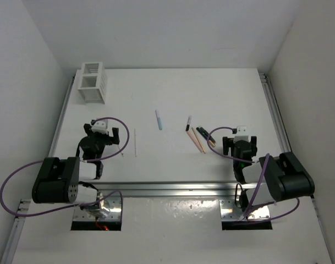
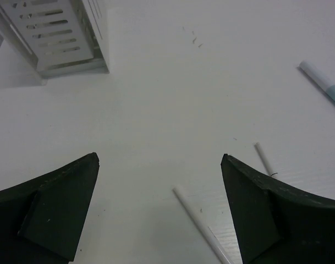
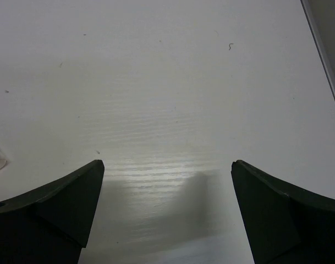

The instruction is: Organize the makeup

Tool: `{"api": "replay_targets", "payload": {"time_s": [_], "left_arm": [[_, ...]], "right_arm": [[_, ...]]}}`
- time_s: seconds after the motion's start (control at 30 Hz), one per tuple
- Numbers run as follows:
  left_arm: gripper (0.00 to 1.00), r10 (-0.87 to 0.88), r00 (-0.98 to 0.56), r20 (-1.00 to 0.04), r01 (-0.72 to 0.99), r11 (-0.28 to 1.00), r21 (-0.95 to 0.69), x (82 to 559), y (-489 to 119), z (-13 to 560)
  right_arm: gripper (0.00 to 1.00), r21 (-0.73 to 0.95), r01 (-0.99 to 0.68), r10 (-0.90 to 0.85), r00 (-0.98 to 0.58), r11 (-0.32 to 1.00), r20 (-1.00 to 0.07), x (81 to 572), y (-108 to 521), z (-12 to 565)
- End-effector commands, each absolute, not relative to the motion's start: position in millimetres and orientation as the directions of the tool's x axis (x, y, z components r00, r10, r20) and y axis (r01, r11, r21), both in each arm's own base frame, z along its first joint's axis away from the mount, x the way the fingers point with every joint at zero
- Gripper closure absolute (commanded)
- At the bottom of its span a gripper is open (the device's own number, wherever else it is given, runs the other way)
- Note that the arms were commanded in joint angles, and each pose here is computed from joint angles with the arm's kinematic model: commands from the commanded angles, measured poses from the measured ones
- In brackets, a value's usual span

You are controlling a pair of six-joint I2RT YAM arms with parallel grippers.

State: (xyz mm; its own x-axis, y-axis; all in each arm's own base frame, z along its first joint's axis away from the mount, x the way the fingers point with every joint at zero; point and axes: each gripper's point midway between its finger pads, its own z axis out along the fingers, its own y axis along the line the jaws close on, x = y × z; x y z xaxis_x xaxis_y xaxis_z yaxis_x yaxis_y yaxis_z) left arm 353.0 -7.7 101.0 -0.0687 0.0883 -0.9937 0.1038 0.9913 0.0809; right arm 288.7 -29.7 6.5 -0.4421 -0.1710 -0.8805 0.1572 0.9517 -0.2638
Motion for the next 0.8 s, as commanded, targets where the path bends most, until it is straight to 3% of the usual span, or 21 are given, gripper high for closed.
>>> {"api": "replay_targets", "payload": {"time_s": [0.0,0.2,0.3,0.37,0.47,0.63,0.73,0.77], "left_arm": [[0.01,0.078,-0.028,-0.997,0.110,0.991,0.074,357,-11,112],[0.01,0.077,-0.015,-0.997,0.142,0.987,0.075,359,-17,116],[0.01,0.243,-0.088,-0.966,0.437,0.881,0.182,377,-59,132],[0.01,0.271,-0.203,-0.941,0.483,0.864,0.145,389,-70,151],[0.01,0.279,-0.388,-0.878,0.341,0.929,0.144,387,-54,143],[0.01,0.237,-0.542,-0.807,0.114,0.971,0.209,372,-20,156],[0.01,0.191,-0.594,-0.781,0.118,0.982,0.150,358,-25,161],[0.01,0.178,-0.611,-0.771,0.125,0.984,0.128,354,-28,160]], "right_arm": [[0.00,-0.256,0.162,-0.153,-0.472,0.953,-0.868,263,-34,-8],[0.00,-0.256,0.164,-0.151,-0.479,0.953,-0.865,262,-35,-9],[0.00,-0.255,0.192,-0.136,-0.480,0.948,-0.866,262,-39,-8],[0.00,-0.253,0.195,-0.127,-0.498,0.948,-0.858,261,-39,-9],[0.00,-0.260,0.168,-0.157,-0.464,0.951,-0.872,264,-36,-2],[0.00,-0.283,0.210,-0.146,-0.501,0.936,-0.853,286,-36,29],[0.00,-0.319,0.163,-0.149,-0.632,0.934,-0.761,294,-34,46],[0.00,-0.360,0.114,-0.161,-0.742,0.926,-0.650,272,-38,31]]}}
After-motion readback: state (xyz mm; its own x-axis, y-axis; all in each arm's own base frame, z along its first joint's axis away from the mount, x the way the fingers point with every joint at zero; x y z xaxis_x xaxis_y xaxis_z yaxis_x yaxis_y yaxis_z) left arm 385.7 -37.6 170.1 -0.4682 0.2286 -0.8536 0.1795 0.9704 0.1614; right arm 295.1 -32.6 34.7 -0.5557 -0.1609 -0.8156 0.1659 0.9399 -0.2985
